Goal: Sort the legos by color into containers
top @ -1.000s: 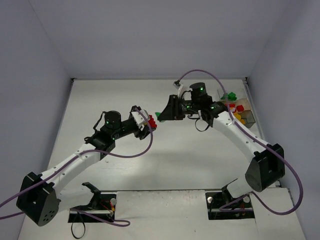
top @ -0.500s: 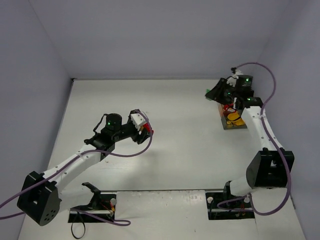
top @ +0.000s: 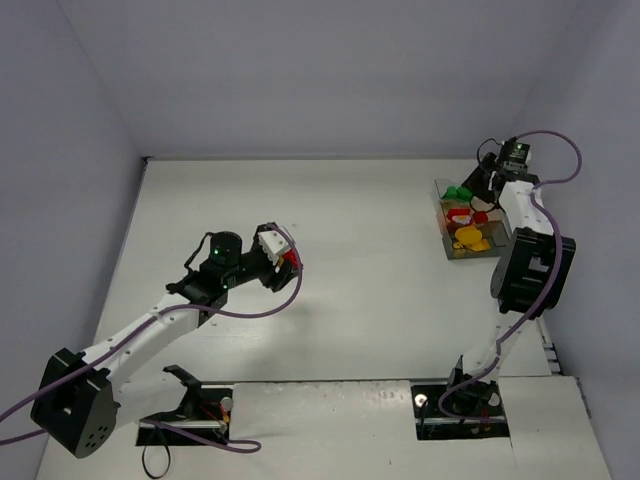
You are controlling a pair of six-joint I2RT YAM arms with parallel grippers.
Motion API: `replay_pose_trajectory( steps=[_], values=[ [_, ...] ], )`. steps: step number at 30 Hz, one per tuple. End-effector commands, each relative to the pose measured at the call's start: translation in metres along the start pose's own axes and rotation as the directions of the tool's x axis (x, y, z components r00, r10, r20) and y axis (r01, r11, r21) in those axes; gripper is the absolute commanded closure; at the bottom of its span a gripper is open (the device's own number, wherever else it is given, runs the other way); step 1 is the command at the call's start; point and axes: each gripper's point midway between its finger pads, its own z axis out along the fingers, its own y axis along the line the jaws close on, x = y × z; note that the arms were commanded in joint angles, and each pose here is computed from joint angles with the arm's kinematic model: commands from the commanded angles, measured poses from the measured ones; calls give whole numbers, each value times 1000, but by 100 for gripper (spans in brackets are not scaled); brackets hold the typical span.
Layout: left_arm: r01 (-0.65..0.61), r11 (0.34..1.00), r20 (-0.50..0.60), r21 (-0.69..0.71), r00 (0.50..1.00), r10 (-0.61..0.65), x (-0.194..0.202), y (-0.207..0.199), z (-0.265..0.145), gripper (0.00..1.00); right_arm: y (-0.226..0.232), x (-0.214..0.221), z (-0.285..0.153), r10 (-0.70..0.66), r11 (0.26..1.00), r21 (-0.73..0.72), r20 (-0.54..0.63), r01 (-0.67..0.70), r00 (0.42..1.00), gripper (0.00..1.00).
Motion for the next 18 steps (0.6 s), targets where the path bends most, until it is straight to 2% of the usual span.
replay_pose_trajectory(
  steps=[1, 8, 16, 18],
  values=[
    [-54, 999, 84, -5, 995, 54, -32, 6, 3, 100, 25, -39, 5, -50, 995, -83, 88, 57, 995, 90],
    [-52, 999, 79, 10, 996, 51, -30, 5, 6, 100, 36, -24, 39, -126, 978, -168, 20, 128, 992, 78],
    [-43, 999, 77, 25, 996, 40, -29, 2, 8, 100, 46, -14, 47, -172, 962, -213, 0, 168, 985, 69],
    [-41, 999, 76, 27, 996, 38, -28, 2, 8, 100, 48, -12, 48, -174, 961, -221, -4, 169, 985, 64]
  ],
)
